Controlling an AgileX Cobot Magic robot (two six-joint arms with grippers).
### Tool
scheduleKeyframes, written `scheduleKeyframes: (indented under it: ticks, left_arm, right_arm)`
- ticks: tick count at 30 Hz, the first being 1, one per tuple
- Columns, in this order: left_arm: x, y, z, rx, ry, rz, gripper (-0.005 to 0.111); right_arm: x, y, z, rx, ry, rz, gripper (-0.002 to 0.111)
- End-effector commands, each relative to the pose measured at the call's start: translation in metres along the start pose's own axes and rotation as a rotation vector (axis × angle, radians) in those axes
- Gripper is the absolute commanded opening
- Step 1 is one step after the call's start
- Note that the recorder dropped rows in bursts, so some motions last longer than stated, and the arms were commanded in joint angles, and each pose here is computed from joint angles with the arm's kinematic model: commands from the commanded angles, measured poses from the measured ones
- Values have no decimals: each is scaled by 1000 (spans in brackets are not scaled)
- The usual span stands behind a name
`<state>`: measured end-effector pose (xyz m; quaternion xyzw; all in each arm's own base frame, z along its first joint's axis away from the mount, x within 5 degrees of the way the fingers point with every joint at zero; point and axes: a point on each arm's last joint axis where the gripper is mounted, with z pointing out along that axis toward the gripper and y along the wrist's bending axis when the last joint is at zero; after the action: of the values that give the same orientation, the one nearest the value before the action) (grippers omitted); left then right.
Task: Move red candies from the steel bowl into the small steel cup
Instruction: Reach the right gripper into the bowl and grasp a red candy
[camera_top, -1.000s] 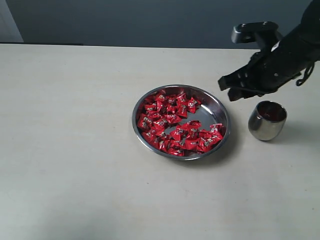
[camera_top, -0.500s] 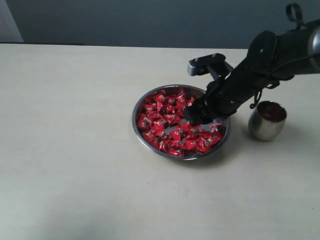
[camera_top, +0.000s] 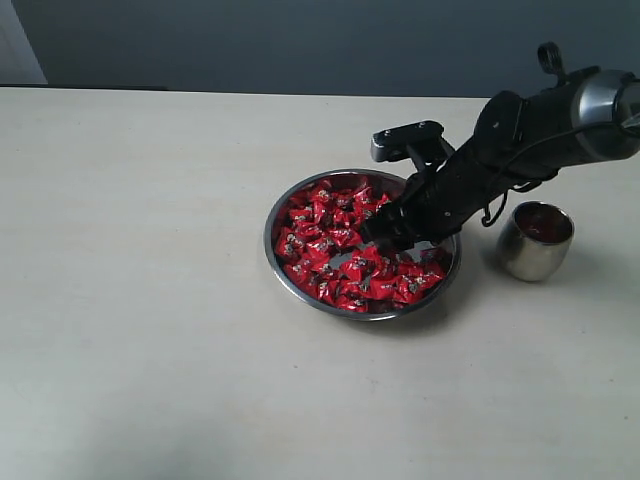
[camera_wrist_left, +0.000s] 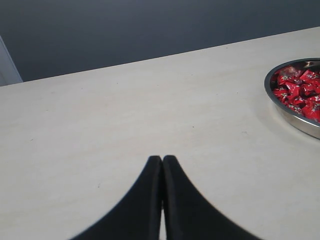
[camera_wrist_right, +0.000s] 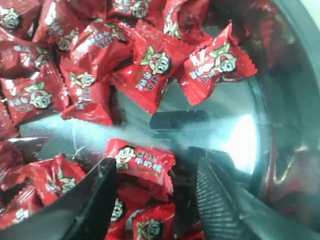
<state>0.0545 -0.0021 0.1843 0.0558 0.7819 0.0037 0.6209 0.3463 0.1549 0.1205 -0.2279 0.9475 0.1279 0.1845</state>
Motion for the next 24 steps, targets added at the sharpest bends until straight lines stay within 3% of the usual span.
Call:
scheduleKeyframes:
  ticks: [1,7,14,17,24]
  left_arm:
    - [-1,0,0,3,-11,-6,0]
    - [-1,0,0,3,-11,-6,0]
    - [-1,0,0,3,-11,-6,0]
    - [-1,0,0,3,-11,-6,0]
    - [-1,0,0,3,-11,-6,0]
  right_arm:
    - [2,0,6,-9,22,-1,49]
    - [4,0,11,-15,38,12,46]
    - [-3,1,8,-29,27,18,10]
    - [-5,2,3,-32,17,14,1]
    - [-13,5,-13,-25,-29,-2,-1]
